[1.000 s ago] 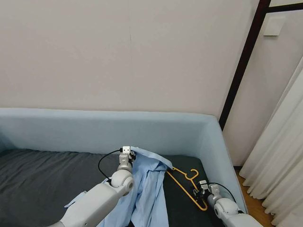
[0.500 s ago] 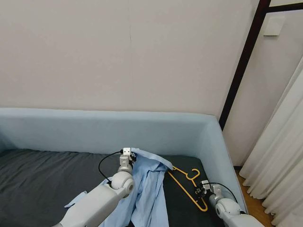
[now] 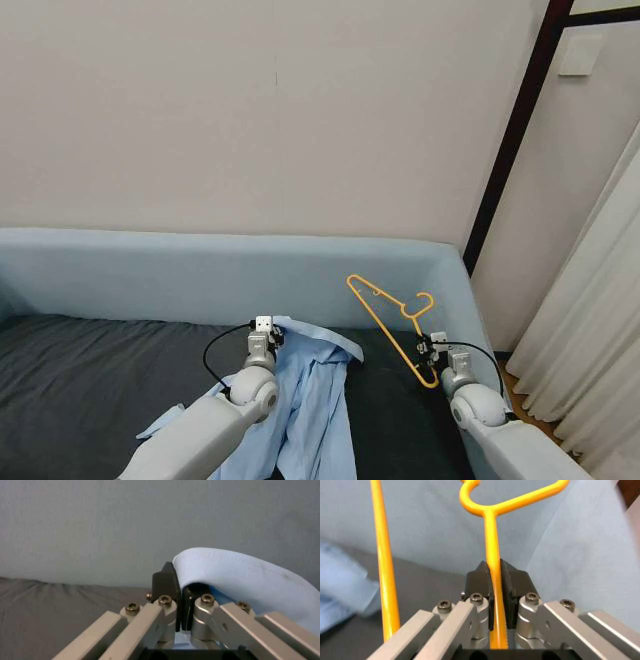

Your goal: Pick up the clothes from the sofa and hang them on the clothes hanger.

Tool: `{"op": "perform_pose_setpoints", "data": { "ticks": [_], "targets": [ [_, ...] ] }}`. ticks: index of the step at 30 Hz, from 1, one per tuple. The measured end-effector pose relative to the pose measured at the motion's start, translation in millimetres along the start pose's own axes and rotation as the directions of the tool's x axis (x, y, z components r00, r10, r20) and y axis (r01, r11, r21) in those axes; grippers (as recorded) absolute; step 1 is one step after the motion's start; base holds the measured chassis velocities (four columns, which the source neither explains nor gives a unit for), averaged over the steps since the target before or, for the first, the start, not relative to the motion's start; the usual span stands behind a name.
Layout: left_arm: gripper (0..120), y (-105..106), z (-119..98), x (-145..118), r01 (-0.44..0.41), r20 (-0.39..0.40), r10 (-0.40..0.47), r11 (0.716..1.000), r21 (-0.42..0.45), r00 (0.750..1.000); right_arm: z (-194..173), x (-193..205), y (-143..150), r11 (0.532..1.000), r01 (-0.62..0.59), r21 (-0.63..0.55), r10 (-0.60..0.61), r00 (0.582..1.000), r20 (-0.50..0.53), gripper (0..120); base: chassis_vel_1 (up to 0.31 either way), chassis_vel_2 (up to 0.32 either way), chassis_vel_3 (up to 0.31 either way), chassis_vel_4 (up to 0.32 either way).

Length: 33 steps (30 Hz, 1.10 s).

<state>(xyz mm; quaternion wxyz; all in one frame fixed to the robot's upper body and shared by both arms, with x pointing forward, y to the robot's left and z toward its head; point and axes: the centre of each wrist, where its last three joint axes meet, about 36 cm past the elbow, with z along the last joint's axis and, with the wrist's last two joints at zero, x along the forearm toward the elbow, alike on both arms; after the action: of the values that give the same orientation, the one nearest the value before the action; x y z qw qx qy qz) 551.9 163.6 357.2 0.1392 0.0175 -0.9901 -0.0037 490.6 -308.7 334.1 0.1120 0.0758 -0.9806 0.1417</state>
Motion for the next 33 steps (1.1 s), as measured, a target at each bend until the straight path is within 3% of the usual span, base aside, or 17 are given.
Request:
{"op": "perform_pose_setpoints", "data": {
  "ticks": [4, 7, 8, 9, 14, 18, 22, 33],
  "targets": [
    [0, -1, -4, 1, -0.002, 0.003, 0.002, 1.0, 0.0, 1.0, 8, 25, 1, 0.997, 0.004, 0.082, -0.006, 1.0, 0.029, 4, 0.0, 0.0, 0.0, 0.0],
    [0, -4, -13, 4, -0.008, 0.002, 0.008, 1.0, 0.004, 1.0, 19, 59, 0, 0.964, 0.0, 0.267, -0.037, 0.991, 0.132, 4, 0.0, 0.0, 0.0, 0.0],
    [0, -4, -13, 4, -0.008, 0.002, 0.008, 1.0, 0.004, 1.0, 19, 59, 0, 0.964, 0.0, 0.267, -0.037, 0.991, 0.132, 4, 0.0, 0.0, 0.0, 0.0],
    [0, -5, -18, 6, -0.01, 0.003, 0.01, 1.0, 0.001, 1.0, 23, 72, 3, 0.941, -0.004, 0.337, -0.057, 0.983, 0.172, 4, 0.0, 0.0, 0.0, 0.0],
    [0, -4, -27, 12, -0.013, 0.008, 0.013, 1.0, -0.001, 1.0, 36, 95, 11, 0.89, 0.014, 0.456, -0.13, 0.966, 0.225, 4, 0.0, 0.0, 0.0, 0.0],
    [0, 4, -34, 17, -0.018, 0.008, 0.018, 1.0, -0.008, 1.0, 59, 109, 18, 0.835, 0.043, 0.549, -0.195, 0.955, 0.221, 4, 0.0, 0.0, 0.0, 0.0],
    [0, 11, -43, 23, -0.029, 0.007, 0.029, 1.0, -0.013, 1.0, 70, 115, 32, 0.813, 0.073, 0.578, -0.235, 0.949, 0.211, 4, 0.0, 0.0, 0.0, 0.0],
    [0, 7, -77, 41, -0.009, -0.04, 0.007, 0.998, -0.055, 0.999, 51, 93, 83, 0.864, 0.101, 0.492, -0.249, 0.937, 0.245, 4, 0.0, 0.0, 0.0, 0.0]
  ]
}}
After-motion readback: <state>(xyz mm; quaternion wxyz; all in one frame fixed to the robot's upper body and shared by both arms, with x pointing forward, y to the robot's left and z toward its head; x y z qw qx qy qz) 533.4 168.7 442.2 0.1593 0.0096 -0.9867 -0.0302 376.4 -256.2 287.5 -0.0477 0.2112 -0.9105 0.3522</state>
